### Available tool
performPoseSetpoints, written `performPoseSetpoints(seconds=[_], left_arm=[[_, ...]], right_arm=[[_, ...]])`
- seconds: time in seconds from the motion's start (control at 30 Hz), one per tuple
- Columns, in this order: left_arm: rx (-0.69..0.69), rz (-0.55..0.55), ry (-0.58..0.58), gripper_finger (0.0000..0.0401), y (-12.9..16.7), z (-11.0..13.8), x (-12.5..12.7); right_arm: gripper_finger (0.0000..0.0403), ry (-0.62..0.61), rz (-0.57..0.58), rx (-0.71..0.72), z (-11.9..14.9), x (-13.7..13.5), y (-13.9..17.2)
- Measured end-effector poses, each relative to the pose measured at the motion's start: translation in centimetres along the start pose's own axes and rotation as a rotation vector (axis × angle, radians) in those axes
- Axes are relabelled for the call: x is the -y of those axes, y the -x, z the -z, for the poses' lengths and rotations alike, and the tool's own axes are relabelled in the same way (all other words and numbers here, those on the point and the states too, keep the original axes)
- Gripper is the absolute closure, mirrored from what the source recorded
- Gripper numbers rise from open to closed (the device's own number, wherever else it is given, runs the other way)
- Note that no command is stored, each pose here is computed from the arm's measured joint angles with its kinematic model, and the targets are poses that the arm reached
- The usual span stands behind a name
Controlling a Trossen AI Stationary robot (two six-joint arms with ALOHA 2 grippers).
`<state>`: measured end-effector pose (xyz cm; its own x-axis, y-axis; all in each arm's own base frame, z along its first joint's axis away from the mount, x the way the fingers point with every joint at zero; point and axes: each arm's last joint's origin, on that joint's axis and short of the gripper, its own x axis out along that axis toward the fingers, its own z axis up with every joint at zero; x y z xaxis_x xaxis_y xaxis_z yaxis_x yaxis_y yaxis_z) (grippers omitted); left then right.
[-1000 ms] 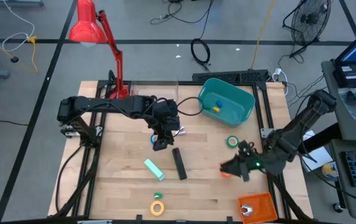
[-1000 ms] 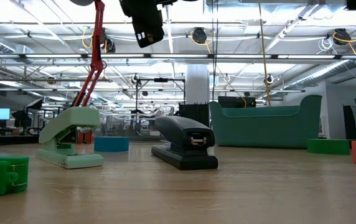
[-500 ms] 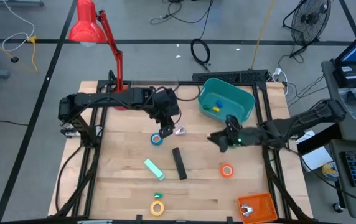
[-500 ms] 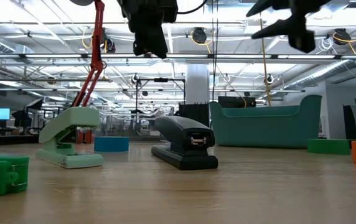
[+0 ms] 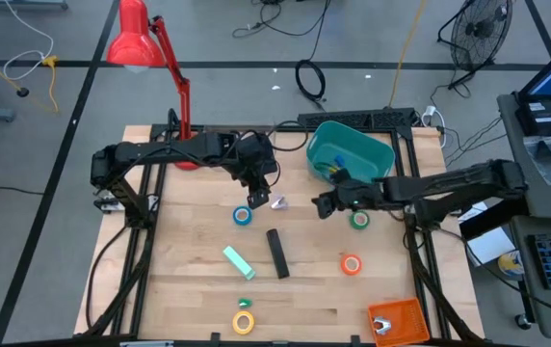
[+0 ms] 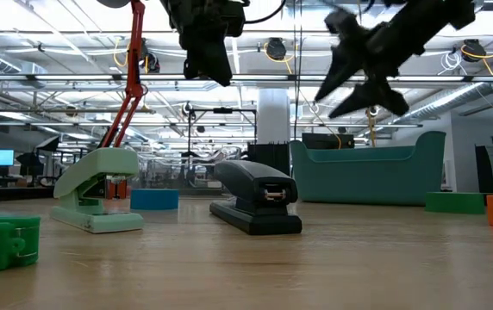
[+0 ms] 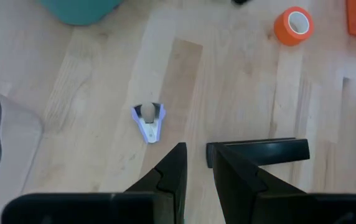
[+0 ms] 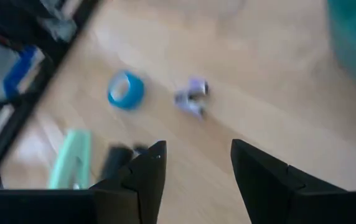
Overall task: Pick and place Stapler, Stapler remover, tape
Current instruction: Put the green tape into the transparent bin
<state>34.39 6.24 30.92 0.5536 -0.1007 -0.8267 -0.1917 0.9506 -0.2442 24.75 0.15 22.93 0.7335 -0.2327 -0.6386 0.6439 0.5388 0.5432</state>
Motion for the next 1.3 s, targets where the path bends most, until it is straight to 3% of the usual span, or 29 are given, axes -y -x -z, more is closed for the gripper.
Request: performPoseSetpoints(seconds=[0.2,0.5,0.67,0.8,1.13,1.3], left_arm=[[-0.004,0.001,-0.001,0.0325,0.0,0.0,0.1],[-0.018,0.003,-0.006,0.0325,-0.1,0.2,0.3],[-0.008,0.004,-0.010,0.0325,-0.1,0.1,0.3],[-0.002,0.004,-0.014,0.0325,-0.1,0.0,0.3],[-0.003,0.006,-0.008,0.0325,-0.1,0.1,0.3],[-0.007,0.008,-0.006,0.0325,-0.1,0.1,0.6]], right_arm=[[0.0244,0.017,0.133,-0.234,1.5,1.7,-1.0],[0.0295,-0.025,0.344,-0.549,4.3,3.5,2.3],[0.0303,0.002,0.424,-0.579,5.5,3.7,3.1],[0.0287,0.015,0.480,-0.506,5.4,3.9,3.2],[0.0231,0.089,0.499,-0.476,6.0,4.5,1.9],[0.0223,0.112,0.501,-0.479,6.8,5.3,0.9]])
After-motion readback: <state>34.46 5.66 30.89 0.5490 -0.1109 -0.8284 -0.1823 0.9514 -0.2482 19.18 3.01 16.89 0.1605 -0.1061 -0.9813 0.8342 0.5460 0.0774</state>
